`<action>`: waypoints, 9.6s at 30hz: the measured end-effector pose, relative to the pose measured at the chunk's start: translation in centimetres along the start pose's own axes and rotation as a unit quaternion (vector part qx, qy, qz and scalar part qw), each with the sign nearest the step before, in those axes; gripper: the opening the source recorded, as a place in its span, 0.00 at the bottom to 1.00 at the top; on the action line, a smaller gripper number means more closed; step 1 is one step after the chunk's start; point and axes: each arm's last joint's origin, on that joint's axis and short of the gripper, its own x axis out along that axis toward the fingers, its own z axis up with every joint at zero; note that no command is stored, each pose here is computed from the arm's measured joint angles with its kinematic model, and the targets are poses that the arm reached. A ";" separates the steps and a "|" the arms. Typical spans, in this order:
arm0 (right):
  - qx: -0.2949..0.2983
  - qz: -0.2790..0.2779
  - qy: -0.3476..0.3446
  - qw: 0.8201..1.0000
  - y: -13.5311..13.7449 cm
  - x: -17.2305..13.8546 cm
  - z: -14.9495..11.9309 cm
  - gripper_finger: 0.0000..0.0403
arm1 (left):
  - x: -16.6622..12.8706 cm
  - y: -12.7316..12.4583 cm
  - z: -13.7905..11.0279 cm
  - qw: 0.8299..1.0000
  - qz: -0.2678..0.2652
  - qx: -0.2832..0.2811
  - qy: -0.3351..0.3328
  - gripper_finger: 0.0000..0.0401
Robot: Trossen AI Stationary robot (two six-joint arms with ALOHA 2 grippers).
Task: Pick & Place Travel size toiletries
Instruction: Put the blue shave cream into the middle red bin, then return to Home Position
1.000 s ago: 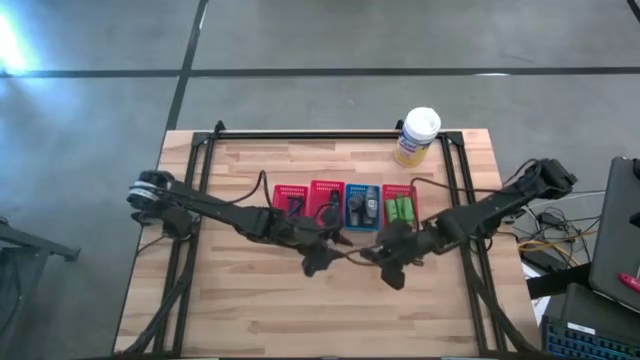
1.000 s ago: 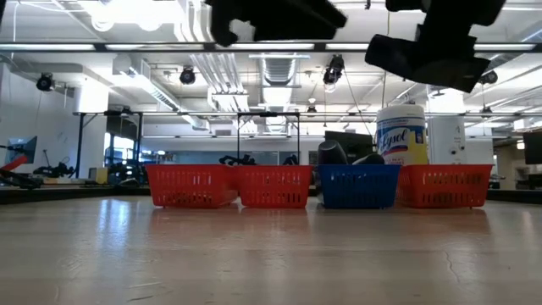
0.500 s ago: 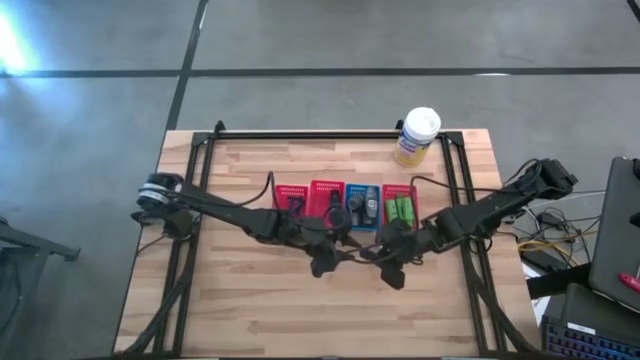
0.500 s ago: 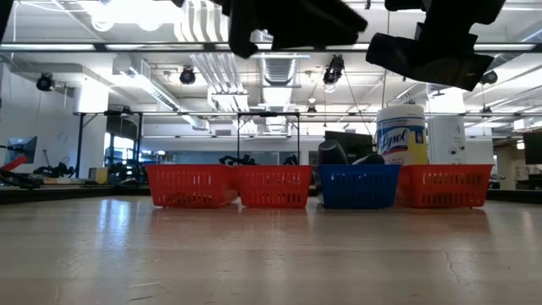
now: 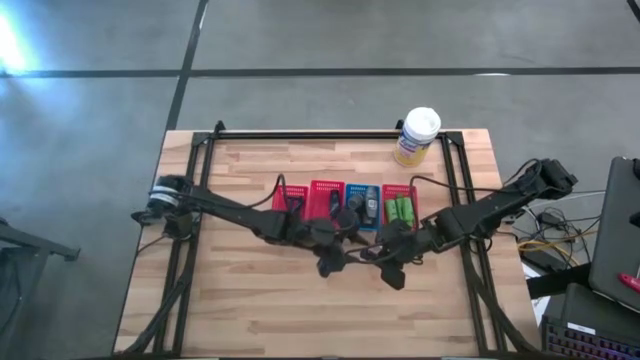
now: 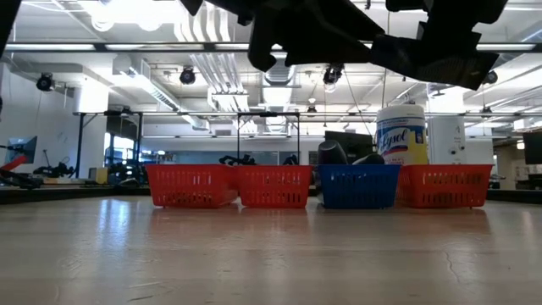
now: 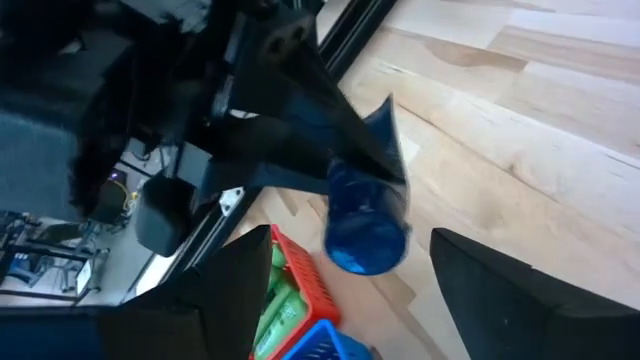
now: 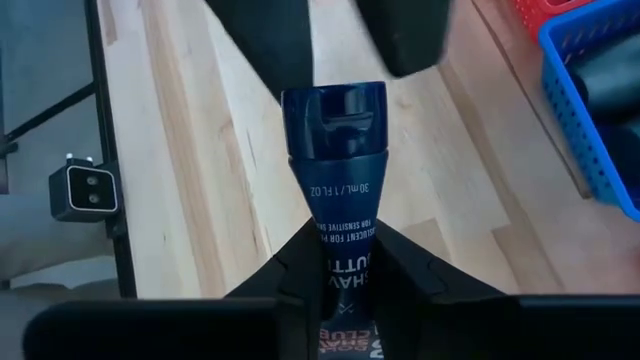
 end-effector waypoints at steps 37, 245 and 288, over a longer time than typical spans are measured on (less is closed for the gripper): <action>0.002 0.001 -0.001 1.000 0.0 0.0 0.0 0.21 | 1.6 -0.5 -0.1 0.999 -0.012 0.026 -0.044 0.34; -0.028 0.025 -0.344 0.938 -7.8 -7.1 8.6 0.90 | -21.9 6.6 -14.6 0.692 0.212 -0.629 -0.284 0.39; 0.036 -0.262 -0.507 0.820 -13.3 -23.1 -5.4 0.90 | -35.4 5.5 -17.4 0.710 0.568 -0.384 -0.161 0.39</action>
